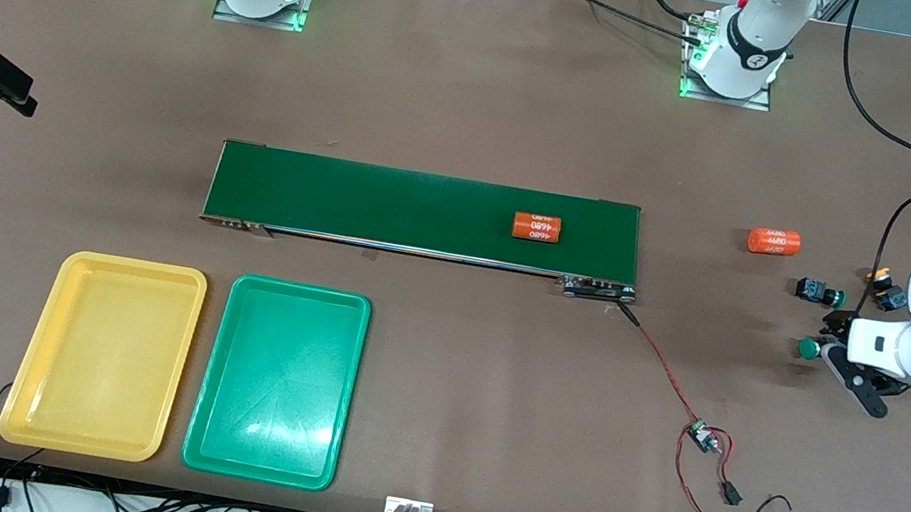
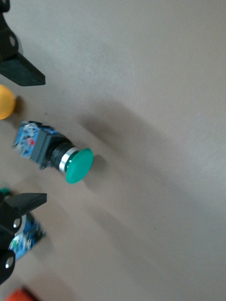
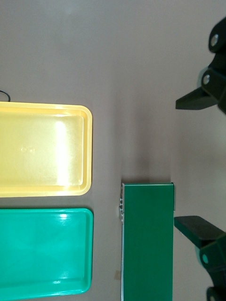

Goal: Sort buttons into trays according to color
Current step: 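Grasp a green-capped button with the left gripper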

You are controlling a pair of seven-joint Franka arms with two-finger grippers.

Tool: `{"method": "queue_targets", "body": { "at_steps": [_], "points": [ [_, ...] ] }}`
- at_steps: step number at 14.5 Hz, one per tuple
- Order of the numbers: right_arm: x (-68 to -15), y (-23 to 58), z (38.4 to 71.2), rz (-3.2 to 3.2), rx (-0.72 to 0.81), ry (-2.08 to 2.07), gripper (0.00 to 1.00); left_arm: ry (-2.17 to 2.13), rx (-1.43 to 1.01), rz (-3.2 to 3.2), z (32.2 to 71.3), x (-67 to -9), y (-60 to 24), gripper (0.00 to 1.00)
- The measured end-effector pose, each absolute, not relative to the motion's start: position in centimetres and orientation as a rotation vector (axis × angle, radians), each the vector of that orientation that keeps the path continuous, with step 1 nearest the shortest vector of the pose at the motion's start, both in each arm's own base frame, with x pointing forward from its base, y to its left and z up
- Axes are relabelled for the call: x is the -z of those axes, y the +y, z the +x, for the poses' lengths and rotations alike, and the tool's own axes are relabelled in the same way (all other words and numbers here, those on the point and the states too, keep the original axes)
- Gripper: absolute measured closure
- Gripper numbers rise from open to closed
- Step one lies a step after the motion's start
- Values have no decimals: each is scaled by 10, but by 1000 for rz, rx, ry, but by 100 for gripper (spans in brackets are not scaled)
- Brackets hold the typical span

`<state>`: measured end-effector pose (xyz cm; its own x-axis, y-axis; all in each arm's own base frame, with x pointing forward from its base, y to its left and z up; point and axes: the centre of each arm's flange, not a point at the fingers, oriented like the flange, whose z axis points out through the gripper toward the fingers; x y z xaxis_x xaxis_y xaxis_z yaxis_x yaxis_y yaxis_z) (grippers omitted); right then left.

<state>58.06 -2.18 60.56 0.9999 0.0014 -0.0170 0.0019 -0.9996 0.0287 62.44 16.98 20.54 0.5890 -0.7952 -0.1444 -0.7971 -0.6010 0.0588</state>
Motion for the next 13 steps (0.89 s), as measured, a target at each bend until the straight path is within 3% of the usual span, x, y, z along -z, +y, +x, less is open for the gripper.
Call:
{"method": "queue_targets", "body": {
  "at_steps": [4, 5, 9, 13],
  "points": [
    [-606, -19, 577, 3114, 31, 10, 0, 1505, -136, -2759, 595, -171, 180, 2],
    [-608, -16, 576, 3114, 24, 21, 0, 1519, -130, -2757, 591, -167, 180, 8],
    [-610, -5, 575, 3115, 17, 48, 0, 1584, -107, -2710, 593, -173, 179, 52],
    [-603, -10, 585, 3112, -55, 36, 0, 1527, -180, -2772, 602, -194, 149, 56]
  ]
}}
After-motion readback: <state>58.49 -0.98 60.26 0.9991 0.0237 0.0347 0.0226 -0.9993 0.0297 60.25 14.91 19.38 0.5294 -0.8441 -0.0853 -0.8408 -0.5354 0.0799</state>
